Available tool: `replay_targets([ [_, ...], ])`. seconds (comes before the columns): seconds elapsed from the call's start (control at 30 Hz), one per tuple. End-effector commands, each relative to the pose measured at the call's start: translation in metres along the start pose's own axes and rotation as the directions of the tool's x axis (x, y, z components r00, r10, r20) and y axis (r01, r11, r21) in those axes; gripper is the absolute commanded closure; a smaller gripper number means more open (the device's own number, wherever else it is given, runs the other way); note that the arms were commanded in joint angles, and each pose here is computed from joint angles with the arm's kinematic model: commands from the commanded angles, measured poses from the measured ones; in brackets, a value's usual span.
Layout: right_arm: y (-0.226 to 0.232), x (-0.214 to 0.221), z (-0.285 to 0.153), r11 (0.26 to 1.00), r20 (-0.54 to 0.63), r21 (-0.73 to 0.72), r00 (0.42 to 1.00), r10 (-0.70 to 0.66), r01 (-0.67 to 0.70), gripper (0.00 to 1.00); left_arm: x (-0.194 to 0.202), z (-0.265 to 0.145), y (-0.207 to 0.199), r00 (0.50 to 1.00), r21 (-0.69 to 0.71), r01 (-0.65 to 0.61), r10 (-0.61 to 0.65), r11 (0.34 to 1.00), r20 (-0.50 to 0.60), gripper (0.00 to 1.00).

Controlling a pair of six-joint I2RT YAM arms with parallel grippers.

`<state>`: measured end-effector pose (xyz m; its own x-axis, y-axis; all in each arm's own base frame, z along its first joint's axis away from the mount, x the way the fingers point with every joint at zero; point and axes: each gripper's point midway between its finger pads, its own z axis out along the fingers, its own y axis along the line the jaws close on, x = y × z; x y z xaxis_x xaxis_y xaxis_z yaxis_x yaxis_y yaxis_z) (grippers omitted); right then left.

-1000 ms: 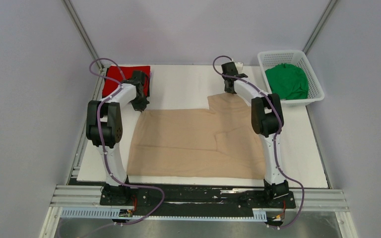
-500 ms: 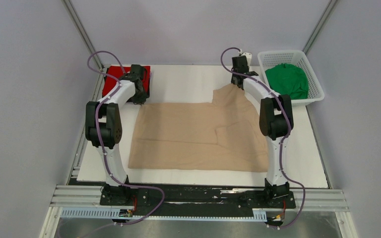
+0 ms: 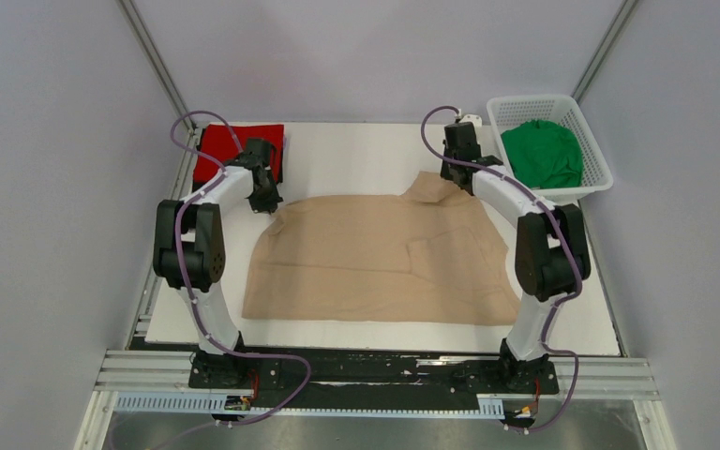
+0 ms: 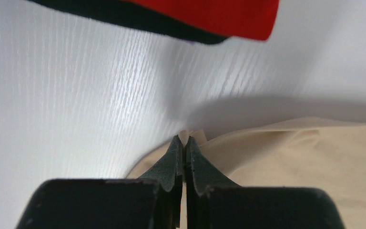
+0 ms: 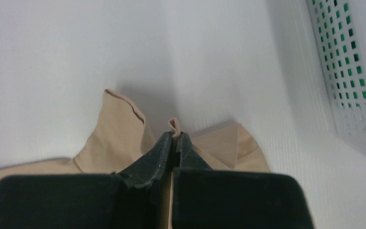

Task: Fold and stack the t-shirts
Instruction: Fold the other side of the tshirt into a rectangle

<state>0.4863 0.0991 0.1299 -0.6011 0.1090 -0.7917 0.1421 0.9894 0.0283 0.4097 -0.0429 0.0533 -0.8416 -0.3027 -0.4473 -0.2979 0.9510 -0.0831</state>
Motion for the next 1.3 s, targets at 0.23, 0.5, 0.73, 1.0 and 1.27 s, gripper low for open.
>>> replay_targets([
  [0.23,-0.02,0.02,-0.096,0.995,0.022,-0.062,0.996,0.084,-0.082,1.0,-0.01,-0.061,0.003,0.95,0.056,-0.269,0.255,0.962,0.178,1.0],
  [0.5,-0.018,0.046,-0.116,0.987,-0.05,-0.122,0.994,0.098,-0.104,1.0,-0.034,-0.075,0.006,0.786,-0.056,-0.558,0.549,0.828,0.285,1.0],
  [0.73,-0.029,0.061,-0.14,0.989,-0.102,-0.105,0.99,0.093,-0.104,1.0,-0.003,-0.078,-0.009,0.738,0.061,-0.641,0.593,0.765,0.323,1.0],
  [1.0,-0.034,0.101,-0.171,0.983,-0.254,-0.126,0.963,0.096,-0.131,1.0,0.041,-0.081,-0.019,0.743,0.149,-0.662,0.616,0.735,0.261,1.0],
  [1.27,-0.048,0.13,-0.197,0.987,-0.372,-0.063,0.921,0.118,-0.151,1.0,0.063,-0.094,-0.016,0.758,0.148,-0.644,0.6,0.751,0.255,1.0],
])
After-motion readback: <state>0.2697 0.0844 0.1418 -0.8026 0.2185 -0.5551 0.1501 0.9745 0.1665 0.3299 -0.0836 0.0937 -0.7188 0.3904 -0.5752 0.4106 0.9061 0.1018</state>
